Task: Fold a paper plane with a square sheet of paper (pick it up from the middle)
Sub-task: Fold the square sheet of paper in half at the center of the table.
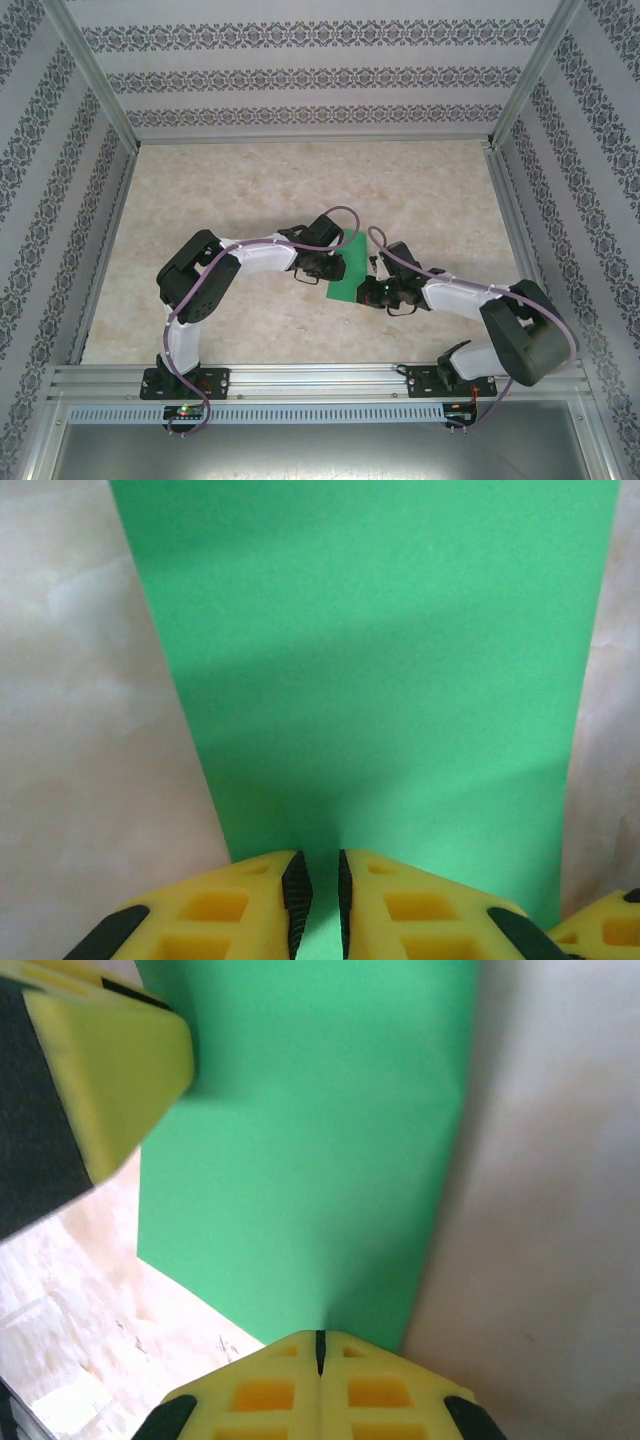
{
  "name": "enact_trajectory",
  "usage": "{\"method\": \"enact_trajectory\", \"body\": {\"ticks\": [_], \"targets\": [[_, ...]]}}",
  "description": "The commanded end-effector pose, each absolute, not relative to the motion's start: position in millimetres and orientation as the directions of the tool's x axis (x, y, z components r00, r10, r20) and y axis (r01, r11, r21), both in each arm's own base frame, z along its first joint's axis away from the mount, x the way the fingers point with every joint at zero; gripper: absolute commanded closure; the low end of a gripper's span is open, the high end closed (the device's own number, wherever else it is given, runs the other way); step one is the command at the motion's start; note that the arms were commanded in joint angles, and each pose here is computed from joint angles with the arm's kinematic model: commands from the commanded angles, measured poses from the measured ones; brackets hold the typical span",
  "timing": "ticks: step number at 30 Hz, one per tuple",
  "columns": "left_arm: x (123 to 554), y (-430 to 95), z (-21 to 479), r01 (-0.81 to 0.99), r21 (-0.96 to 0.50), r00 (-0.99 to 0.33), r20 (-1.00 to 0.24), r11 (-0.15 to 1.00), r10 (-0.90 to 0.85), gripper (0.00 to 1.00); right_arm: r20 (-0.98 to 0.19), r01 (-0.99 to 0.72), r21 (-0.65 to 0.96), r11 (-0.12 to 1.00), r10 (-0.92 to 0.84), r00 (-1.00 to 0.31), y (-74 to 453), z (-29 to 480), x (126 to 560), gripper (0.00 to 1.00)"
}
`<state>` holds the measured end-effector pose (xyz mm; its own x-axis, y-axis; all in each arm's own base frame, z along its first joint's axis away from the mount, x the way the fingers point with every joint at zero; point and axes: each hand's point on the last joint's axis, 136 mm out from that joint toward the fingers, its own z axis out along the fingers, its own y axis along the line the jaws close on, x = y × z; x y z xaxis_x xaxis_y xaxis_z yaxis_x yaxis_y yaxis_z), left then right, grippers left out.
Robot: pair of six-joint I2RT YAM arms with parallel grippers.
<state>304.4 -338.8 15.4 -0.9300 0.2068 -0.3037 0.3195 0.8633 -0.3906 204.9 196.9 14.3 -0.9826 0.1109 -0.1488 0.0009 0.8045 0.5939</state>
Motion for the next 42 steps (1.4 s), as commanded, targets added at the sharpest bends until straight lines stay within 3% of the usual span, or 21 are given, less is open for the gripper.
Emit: {"method": "enact_trajectory", "body": {"ticks": [1,7,12,17,29,42], "targets": [[256.9,-278.8,-55.8,0.277,-0.178,-0.961,-0.056,0.944,0.271,0.77,-0.060,0.094,0.495,0.864,0.142,-0.988,170.5,-11.6,172.3,0.97],[256.0,-278.7,-54.5,0.285,-0.180,-0.958,-0.056,0.941,0.280,0.76,-0.089,0.088,0.529,0.844,0.159,-0.983,171.3,1.5,172.6,0.97],[257.9,-281.4,-50.7,0.287,-0.190,-0.958,-0.069,0.939,0.279,0.76,-0.216,0.038,0.675,0.737,0.246,-0.945,187.7,60.0,209.6,0.97],[259.5,-282.4,-49.4,0.292,-0.191,-0.956,-0.077,0.937,0.282,0.76,-0.254,0.050,0.716,0.696,0.326,-0.911,183.3,82.1,245.9,0.97],[264.4,-282.3,-43.9,0.315,-0.175,-0.948,-0.106,0.933,0.301,0.76,-0.231,0.044,0.716,0.697,0.296,-0.927,200.6,52.5,298.0,0.97],[257.4,-269.6,-53.6,0.323,-0.135,-0.946,-0.083,0.937,0.314,0.76,-0.198,0.168,0.568,0.806,0.331,-0.923,157.7,-5.5,306.9,0.98]]}}
